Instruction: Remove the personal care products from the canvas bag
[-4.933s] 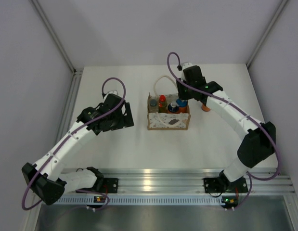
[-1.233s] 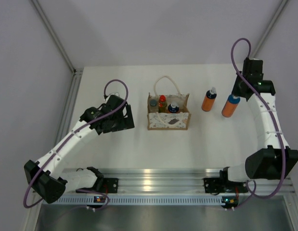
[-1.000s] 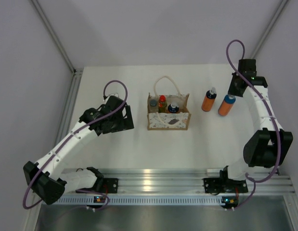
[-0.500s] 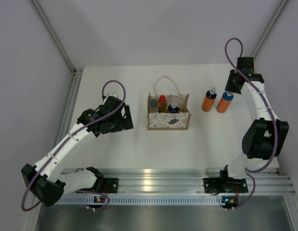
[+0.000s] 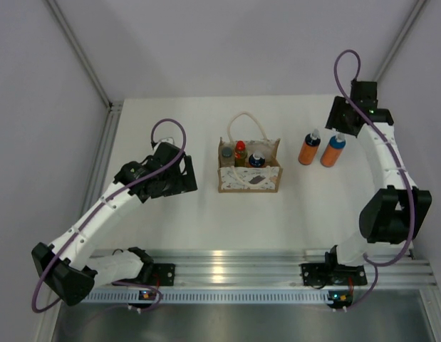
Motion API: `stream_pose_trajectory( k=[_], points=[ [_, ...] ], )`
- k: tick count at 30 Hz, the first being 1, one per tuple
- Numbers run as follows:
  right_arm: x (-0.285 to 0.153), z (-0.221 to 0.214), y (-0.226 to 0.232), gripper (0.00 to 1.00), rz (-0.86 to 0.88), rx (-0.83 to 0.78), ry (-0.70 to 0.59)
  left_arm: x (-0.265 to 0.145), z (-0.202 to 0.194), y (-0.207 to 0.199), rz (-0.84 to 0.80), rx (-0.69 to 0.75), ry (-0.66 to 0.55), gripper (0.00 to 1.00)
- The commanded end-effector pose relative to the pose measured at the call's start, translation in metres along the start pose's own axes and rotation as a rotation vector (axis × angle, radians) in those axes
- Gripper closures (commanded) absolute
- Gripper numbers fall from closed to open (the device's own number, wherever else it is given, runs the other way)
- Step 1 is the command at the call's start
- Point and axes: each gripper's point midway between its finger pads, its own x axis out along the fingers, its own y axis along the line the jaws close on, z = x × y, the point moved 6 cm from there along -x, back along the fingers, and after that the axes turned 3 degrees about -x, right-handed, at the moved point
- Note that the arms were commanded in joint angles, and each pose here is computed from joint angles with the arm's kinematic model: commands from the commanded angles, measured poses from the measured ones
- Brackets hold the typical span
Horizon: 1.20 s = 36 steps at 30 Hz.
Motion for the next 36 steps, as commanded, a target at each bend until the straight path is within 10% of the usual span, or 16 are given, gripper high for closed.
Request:
stream_pose_trajectory(
  k=[1, 15, 36],
  points=[
    [-0.065, 0.031, 0.035, 0.4, 0.107, -0.049, -0.191, -0.005, 0.005, -0.001, -0.003, -0.007, -0.026, 0.02],
    [-0.132, -0.045, 0.18, 0.41, 0.546, -0.405, -0.146, -0.005, 0.014, -0.007, -0.001, 0.016, -0.041, 0.02],
    [-0.093, -0.1, 0.224, 0.54, 0.458, -0.627, 0.046, -0.005, 0.005, 0.002, 0.007, -0.004, -0.036, 0.01]
  ],
)
